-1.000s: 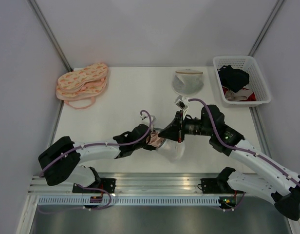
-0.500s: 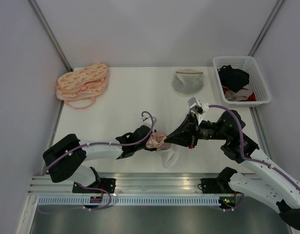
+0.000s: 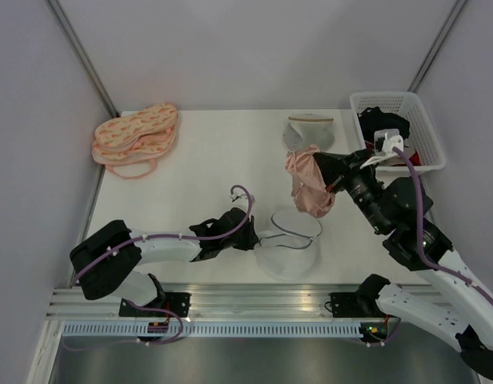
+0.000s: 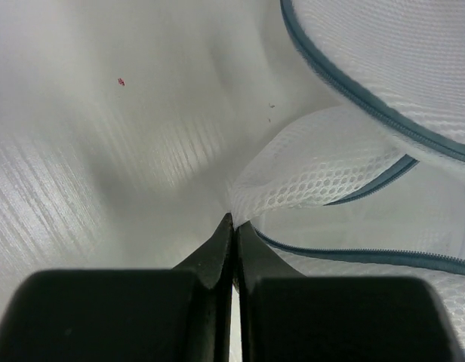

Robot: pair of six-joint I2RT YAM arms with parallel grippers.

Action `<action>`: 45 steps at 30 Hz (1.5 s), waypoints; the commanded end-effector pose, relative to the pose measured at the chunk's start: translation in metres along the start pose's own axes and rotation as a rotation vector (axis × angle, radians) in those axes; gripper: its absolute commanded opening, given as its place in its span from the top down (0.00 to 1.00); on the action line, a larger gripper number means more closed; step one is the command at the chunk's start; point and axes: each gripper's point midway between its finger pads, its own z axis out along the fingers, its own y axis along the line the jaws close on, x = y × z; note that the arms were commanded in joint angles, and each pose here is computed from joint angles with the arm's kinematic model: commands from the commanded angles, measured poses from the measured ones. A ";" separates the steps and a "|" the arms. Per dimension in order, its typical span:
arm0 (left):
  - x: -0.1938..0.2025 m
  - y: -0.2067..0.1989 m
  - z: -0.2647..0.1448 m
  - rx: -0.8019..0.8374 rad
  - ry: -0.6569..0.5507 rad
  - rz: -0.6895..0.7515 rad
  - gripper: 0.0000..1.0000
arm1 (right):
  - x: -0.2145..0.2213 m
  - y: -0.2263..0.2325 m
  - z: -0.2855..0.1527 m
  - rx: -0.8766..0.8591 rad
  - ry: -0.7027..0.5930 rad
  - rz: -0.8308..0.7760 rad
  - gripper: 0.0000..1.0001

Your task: Unzip the laundry bag and remove the bra

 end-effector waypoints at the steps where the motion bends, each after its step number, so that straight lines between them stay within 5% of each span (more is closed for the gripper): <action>1: -0.011 -0.004 -0.008 -0.001 -0.026 -0.017 0.98 | -0.018 -0.075 0.006 0.450 -0.080 -0.063 1.00; 11: -0.034 -0.003 -0.040 -0.028 -0.076 0.015 0.98 | -0.075 -0.159 0.018 0.888 -0.255 -0.067 1.00; 22: -0.051 -0.001 -0.078 -0.025 -0.142 0.016 0.98 | -0.096 -0.356 0.052 1.131 -0.197 0.099 1.00; 28: -0.054 -0.002 -0.095 -0.009 -0.161 -0.006 0.98 | -0.074 -0.441 0.069 1.246 -0.134 0.103 1.00; 38: -0.053 0.009 -0.109 -0.025 -0.191 -0.034 0.98 | 0.050 -0.521 0.062 1.399 0.154 0.144 0.99; 40: -0.049 0.014 -0.107 -0.043 -0.189 -0.036 0.98 | 0.045 -0.518 0.068 1.357 0.147 0.144 0.84; 41: -0.049 0.015 -0.106 -0.051 -0.188 -0.036 0.98 | 0.040 -0.514 0.071 1.337 0.148 0.135 0.61; 43: -0.047 0.020 -0.104 -0.068 -0.188 -0.039 0.98 | 0.015 -0.499 0.079 1.292 0.110 0.116 0.42; 45: -0.045 0.025 -0.102 -0.090 -0.187 -0.039 0.98 | -0.008 -0.486 0.082 1.274 0.084 0.067 0.34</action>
